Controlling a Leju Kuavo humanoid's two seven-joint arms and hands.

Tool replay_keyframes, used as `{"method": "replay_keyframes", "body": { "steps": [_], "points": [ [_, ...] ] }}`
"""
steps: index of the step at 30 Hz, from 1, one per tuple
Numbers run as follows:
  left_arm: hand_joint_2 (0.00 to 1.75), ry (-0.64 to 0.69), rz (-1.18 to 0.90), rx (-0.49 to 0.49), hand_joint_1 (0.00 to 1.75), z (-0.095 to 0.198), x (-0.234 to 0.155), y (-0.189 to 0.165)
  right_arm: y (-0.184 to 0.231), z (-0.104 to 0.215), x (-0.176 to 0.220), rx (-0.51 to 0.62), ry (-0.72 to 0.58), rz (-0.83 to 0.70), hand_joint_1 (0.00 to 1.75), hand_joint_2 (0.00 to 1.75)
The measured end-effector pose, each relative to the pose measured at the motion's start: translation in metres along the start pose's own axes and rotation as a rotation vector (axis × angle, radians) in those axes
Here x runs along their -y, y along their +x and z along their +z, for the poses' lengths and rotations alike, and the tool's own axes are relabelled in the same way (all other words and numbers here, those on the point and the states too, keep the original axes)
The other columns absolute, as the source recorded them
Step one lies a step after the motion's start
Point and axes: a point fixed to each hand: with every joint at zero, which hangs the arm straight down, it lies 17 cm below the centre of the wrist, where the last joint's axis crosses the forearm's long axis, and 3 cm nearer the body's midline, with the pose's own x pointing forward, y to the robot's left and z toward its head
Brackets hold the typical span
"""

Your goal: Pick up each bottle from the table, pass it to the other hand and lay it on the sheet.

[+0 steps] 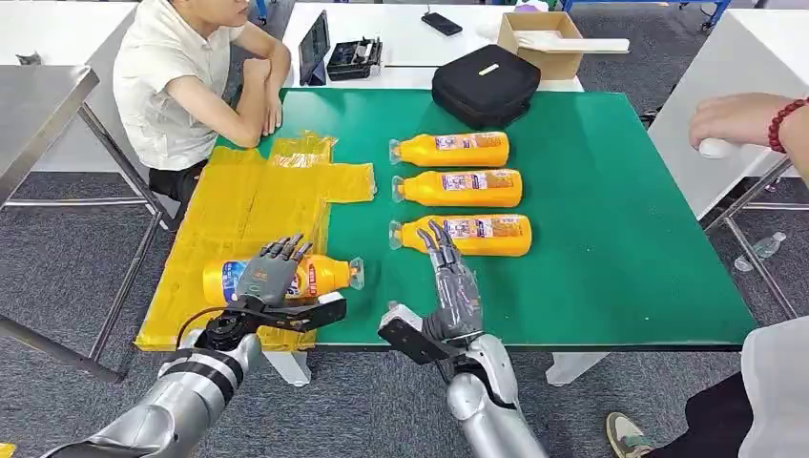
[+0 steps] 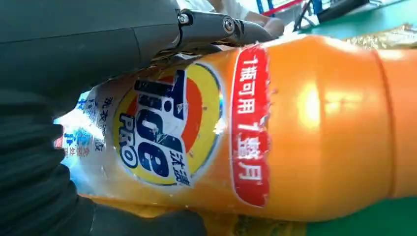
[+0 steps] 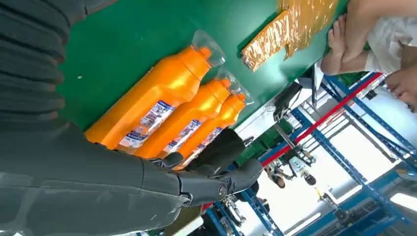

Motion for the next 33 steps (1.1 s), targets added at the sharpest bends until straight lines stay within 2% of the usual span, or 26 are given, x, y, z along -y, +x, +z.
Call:
{"method": "replay_keyframes", "body": {
  "steps": [7,33],
  "points": [
    [1.75,0.003,0.019,0.027,0.00,0.000,0.000,0.014,0.000,0.003,-0.003,-0.003,0.007,-0.007,0.00,1.75],
    [1.75,0.013,0.025,0.046,0.00,-0.001,-0.003,0.024,0.001,0.004,-0.004,0.003,0.008,-0.010,0.00,1.75]
  ]
}}
